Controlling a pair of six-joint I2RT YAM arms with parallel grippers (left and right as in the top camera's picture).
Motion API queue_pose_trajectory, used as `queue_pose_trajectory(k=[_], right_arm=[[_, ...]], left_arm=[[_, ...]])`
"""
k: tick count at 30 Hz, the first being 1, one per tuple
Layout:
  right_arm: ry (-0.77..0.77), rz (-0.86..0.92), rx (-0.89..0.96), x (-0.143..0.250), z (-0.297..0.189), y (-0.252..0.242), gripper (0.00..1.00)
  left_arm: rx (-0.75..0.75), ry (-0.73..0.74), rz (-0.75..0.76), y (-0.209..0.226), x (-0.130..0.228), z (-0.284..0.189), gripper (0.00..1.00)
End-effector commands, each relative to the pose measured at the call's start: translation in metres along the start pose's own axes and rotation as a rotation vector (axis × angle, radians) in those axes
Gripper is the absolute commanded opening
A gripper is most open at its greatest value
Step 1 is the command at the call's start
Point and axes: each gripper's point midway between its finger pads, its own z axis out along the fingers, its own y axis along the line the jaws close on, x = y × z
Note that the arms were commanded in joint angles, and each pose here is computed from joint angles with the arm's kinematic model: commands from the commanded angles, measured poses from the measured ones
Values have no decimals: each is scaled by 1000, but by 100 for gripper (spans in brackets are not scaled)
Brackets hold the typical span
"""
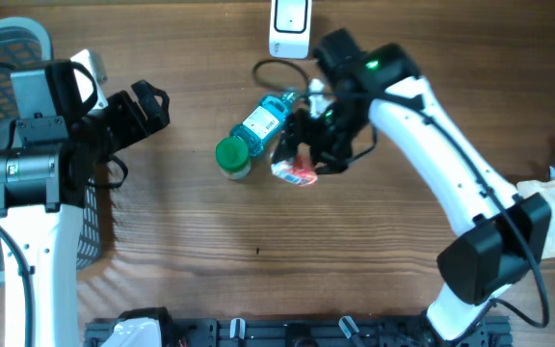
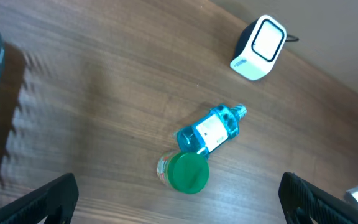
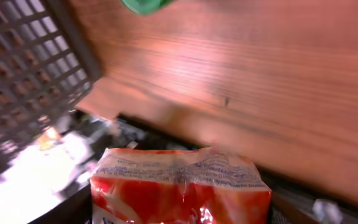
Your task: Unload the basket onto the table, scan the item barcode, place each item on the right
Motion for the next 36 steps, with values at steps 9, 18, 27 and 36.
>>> queue_pose_trajectory(k=[9, 18, 27, 36], right_arm=[[108, 95, -126, 17, -21, 3, 68], [101, 87, -130, 15, -21, 4, 68], [-365, -232, -84, -94, -33, 21, 68], [-986, -643, 206, -245, -75, 36, 66]], left_arm=[[-37, 45, -5, 8, 11, -5, 100], [-37, 45, -5, 8, 11, -5, 100], [-37, 45, -5, 8, 11, -5, 100], [-37, 45, -5, 8, 11, -5, 100]])
